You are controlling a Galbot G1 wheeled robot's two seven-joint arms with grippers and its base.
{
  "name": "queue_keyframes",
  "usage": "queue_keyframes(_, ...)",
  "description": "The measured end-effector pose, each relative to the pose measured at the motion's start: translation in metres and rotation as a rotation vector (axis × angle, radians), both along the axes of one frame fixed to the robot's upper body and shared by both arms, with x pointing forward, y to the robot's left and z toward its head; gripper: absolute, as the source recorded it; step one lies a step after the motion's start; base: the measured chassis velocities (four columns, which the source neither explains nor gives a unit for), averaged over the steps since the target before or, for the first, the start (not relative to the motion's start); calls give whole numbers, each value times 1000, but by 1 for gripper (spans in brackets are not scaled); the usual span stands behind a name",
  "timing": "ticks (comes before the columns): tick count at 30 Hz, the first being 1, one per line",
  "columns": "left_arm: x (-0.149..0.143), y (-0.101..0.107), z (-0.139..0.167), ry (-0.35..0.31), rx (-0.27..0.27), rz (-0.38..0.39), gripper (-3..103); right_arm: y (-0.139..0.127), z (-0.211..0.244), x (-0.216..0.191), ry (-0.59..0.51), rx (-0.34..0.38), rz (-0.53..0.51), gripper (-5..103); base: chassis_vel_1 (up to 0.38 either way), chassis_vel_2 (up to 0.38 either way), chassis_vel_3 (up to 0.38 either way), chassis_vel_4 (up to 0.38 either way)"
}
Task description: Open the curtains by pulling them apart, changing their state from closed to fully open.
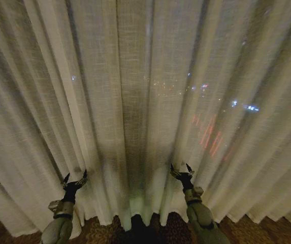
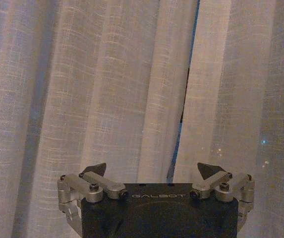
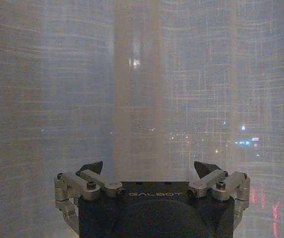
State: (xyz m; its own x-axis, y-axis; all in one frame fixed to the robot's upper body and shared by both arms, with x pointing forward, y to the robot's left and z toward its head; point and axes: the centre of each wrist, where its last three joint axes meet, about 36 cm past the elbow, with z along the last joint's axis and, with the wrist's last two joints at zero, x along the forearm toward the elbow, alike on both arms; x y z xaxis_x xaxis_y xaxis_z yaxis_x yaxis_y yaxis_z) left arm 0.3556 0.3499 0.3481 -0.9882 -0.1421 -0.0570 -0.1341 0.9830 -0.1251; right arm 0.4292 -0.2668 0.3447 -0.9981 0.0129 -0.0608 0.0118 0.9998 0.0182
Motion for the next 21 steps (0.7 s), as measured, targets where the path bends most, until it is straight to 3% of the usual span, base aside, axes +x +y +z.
queue_keyframes(9,0,0,0,0,0,0,100,-4,-4,38,5,18,-14,100,0,0,0,0)
queue_keyframes(19,0,0,0,0,0,0,100,13,-17,60,25,18,15,99,0,0,0,0)
queue_keyframes(21,0,0,0,0,0,0,100,18,-20,59,23,19,32,79,0,0,0,0)
